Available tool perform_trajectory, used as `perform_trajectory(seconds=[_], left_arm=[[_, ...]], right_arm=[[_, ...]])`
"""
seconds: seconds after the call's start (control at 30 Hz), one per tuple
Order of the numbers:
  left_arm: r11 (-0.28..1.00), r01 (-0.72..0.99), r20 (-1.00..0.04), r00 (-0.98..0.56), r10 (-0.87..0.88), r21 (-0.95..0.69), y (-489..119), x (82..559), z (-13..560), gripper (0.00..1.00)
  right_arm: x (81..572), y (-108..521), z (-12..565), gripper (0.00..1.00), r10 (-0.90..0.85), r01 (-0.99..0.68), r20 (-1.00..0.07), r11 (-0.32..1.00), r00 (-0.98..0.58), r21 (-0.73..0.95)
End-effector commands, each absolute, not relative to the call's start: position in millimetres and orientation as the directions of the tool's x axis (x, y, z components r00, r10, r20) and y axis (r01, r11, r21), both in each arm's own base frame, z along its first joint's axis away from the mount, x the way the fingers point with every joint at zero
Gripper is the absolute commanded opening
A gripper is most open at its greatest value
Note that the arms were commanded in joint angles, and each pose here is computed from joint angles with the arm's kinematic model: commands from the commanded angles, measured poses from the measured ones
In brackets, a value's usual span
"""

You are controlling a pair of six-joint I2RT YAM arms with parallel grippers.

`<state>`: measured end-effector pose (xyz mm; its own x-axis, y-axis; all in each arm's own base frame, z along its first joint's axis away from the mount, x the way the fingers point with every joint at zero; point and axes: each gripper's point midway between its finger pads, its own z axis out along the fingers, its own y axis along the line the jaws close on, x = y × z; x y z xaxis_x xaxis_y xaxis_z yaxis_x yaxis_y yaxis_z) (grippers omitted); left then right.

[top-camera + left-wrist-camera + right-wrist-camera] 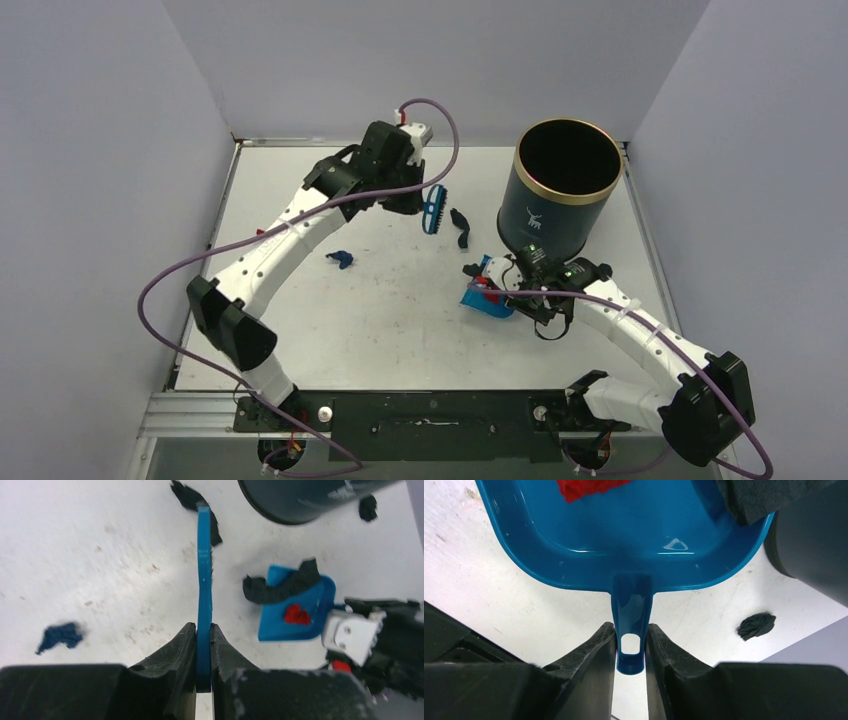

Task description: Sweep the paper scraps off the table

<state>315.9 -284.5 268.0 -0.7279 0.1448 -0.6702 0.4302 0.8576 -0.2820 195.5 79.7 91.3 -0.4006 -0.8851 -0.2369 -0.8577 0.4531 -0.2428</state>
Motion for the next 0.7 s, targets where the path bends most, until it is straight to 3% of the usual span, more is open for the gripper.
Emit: perform_trajectory(seconds=[0.0,0.23,0.47,0.67], left_arm=[[0.921,0.386,-0.694,-0.674,0.253,-0.039,-272.2,371.4,255.8,0.0],[0.915,0.394,-0.664,-0.661,0.348,0.087,-309.5,424.9,230.7,0.0],[0.895,0.444,-0.691,-0.633,0.349,0.045,-338.8,462.2,197.0,0.0],[0.845,0.535,-0.648,-0.643,0.408,0.002,-356.8,458.5,164.2,0.0]], right_arm=[[184.7,70.5,90.2,0.05,-0.886,-0.861,-0.207,0.455,-0.414,-0.227],[174.0,51.9,87.9,0.05,-0.877,-0.847,-0.124,0.481,-0.464,-0.227],[175.9,41.4,80.8,0.05,-0.844,-0.807,-0.088,0.533,-0.53,-0.255],[186.1,31.4,73.8,0.05,-0.813,-0.774,-0.039,0.567,-0.581,-0.28]])
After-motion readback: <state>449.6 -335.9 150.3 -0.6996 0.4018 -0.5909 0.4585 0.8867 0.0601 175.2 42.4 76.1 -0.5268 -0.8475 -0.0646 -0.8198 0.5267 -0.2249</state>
